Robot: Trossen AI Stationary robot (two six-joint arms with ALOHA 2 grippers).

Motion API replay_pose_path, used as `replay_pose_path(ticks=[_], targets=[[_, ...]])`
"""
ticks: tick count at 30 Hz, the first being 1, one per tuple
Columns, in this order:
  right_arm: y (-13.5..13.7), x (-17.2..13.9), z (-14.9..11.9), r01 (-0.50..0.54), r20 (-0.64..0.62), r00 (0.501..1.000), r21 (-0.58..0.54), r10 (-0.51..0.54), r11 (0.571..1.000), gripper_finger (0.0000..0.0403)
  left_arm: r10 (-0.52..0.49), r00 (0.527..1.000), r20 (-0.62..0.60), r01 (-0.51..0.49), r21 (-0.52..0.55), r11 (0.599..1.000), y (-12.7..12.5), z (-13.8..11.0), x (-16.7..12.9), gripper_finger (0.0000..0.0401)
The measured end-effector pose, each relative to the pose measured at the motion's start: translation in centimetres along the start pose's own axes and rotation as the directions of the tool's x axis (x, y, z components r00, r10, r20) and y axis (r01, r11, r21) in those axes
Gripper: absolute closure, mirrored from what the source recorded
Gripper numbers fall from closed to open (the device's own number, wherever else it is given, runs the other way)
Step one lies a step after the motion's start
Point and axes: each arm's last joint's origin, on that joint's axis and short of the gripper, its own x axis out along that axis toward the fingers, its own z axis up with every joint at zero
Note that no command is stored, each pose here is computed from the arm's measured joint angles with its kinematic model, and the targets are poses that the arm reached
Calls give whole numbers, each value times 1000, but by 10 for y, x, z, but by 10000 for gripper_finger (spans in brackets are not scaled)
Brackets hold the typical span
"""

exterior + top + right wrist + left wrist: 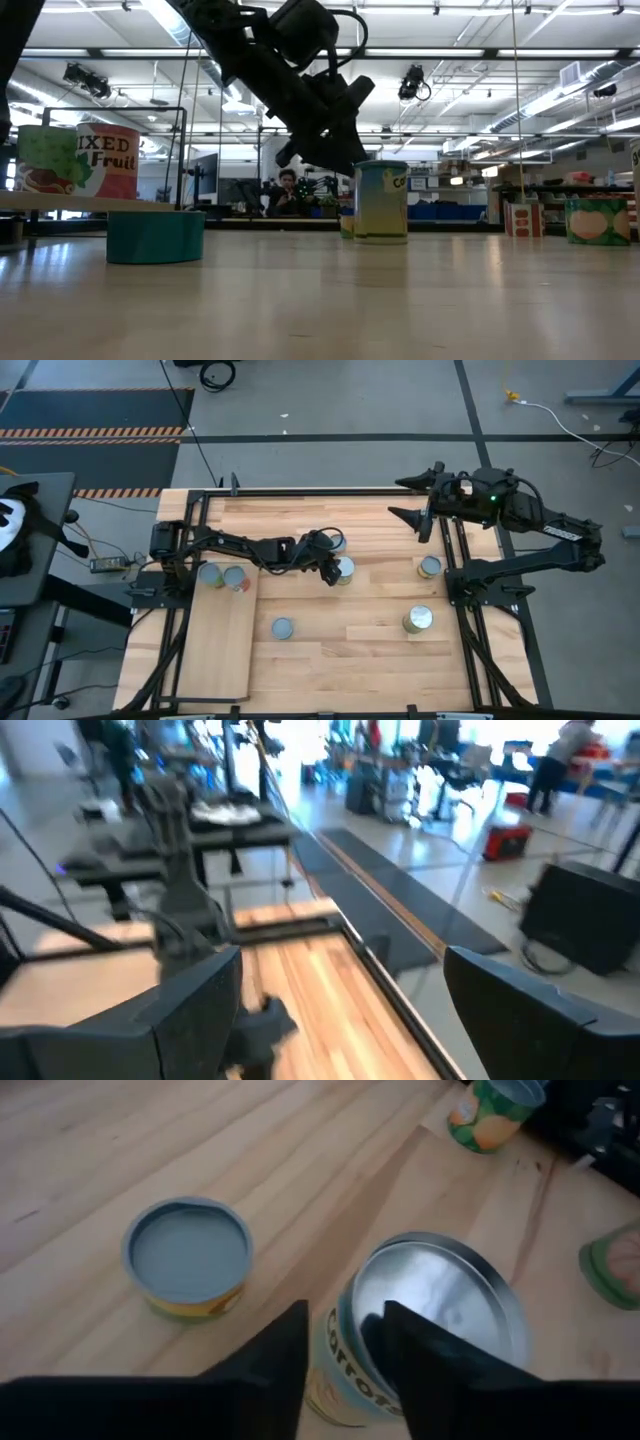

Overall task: Pick and place cans onto a shelf
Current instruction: Put the canned carrots on the shelf

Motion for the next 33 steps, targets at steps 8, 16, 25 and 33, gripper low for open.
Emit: replay_pose_path(ticks=[8,16,25,33], targets=[[-3,-3,9,81,93,992,100,-91,992,50,-94,995,-39,98,123,988,-12,-4,-7,391],[0,-5,4,4,38,999,242,-13,970,50,-202,979,10,200,100,975,-19,27,-62,397],[6,7,-1,-106,0,994,189,108,976,50,-326,941,-93,334,89,938,-42,20,-177,399],[21,31,-3,-193,-2,981,173,196,966,50,-238,920,-312,237,-41,971,-34,-24,-260,400]])
